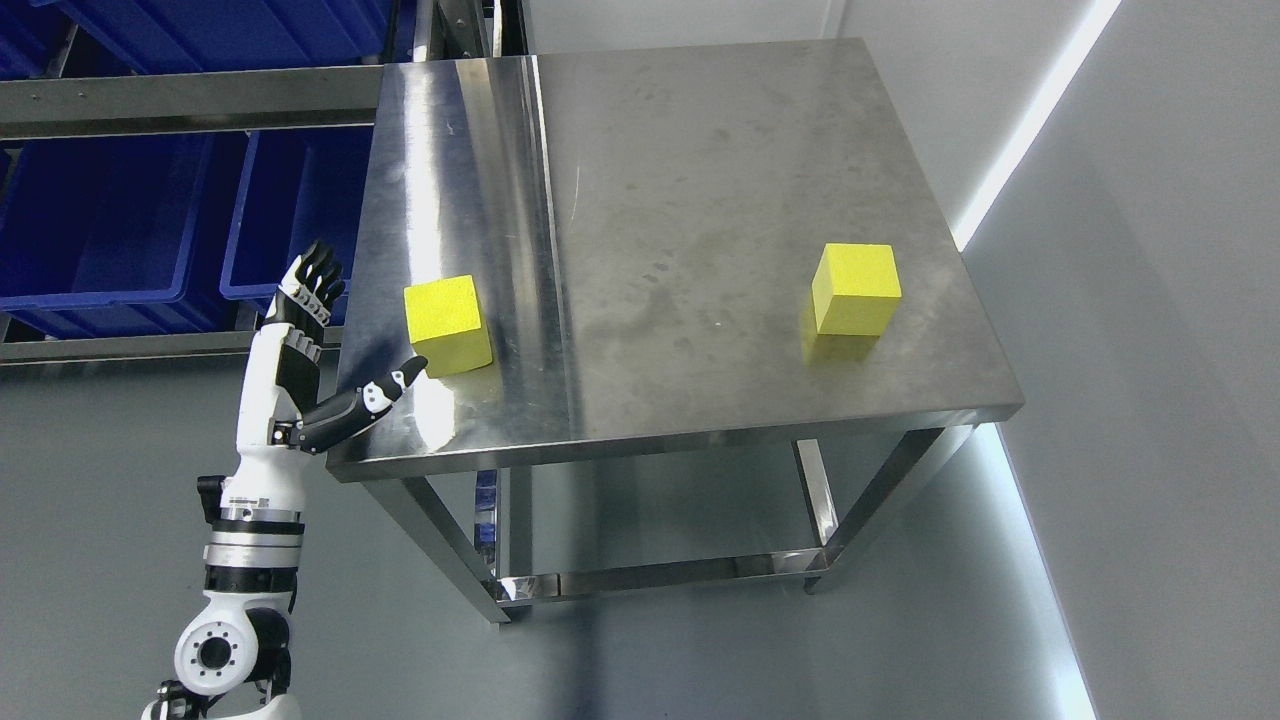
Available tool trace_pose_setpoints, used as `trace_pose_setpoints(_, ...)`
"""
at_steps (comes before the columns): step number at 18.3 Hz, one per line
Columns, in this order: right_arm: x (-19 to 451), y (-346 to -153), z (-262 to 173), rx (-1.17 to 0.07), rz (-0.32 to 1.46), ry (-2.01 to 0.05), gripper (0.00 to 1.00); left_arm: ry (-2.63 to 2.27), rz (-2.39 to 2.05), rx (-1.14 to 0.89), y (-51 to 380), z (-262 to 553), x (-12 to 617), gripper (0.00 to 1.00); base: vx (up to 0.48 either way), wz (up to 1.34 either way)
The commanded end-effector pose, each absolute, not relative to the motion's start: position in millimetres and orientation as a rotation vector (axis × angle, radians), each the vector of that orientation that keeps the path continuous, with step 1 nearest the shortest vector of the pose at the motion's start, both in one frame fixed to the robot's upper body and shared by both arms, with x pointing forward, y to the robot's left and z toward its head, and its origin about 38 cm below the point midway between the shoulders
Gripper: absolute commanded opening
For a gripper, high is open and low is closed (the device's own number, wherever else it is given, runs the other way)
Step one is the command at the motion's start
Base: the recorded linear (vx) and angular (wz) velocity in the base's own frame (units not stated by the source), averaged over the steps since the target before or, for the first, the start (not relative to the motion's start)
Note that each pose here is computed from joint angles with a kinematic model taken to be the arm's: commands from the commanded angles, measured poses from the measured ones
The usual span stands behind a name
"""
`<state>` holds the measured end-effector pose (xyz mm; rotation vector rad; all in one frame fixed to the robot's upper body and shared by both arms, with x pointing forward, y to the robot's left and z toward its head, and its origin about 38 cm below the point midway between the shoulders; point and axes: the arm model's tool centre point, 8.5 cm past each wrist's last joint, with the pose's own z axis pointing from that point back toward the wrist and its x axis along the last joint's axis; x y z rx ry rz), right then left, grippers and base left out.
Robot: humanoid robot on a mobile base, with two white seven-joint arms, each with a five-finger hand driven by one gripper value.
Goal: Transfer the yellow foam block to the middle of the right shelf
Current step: 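Reach the left hand toward the yellow foam cube nearer the robot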
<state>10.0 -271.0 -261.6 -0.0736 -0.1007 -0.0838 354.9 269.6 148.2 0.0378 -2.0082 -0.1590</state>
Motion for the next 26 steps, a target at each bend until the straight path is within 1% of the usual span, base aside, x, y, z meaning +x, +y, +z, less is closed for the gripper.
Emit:
trace_pose_setpoints(1, 18, -282.7, -260, -0.091, -0.082, -0.122, 1.0, -1.994, -0.18, 0.044, 273, 144, 352, 1.0, 0.0, 0.0)
trace_pose_setpoints(5, 17, -282.7, -261, -0.091, -0.082, -0.121, 1.0, -1.996, -0.188, 0.043, 273, 145, 352, 1.0, 0.0, 0.0)
trace_pose_setpoints(9, 17, -282.7, -261, -0.091, -0.083, -0.121, 1.0, -1.978, -0.3, 0.065, 287, 149, 352, 1.0, 0.0, 0.0)
trace_pose_setpoints(13, 18, -282.7, -260, -0.091, -0.082, -0.122, 1.0, -1.902, -0.406, 0.11, 310, 153, 356, 0.99, 0.0, 0.0)
trace_pose_setpoints(17, 18, -282.7, -260, -0.091, -0.082, -0.122, 1.0, -1.843, -0.465, 0.103, 315, 153, 360, 0.99, 0.0, 0.0)
trace_pose_setpoints(20, 17, -282.7, -260, -0.091, -0.083, -0.121, 1.0, -1.855, -0.497, 0.098, 310, 163, 374, 0.99, 0.0, 0.0)
trace_pose_setpoints(26, 18, -282.7, -260, -0.091, -0.082, -0.122, 1.0, -1.828, -0.551, 0.079, 288, 185, 410, 0.99, 0.0, 0.0)
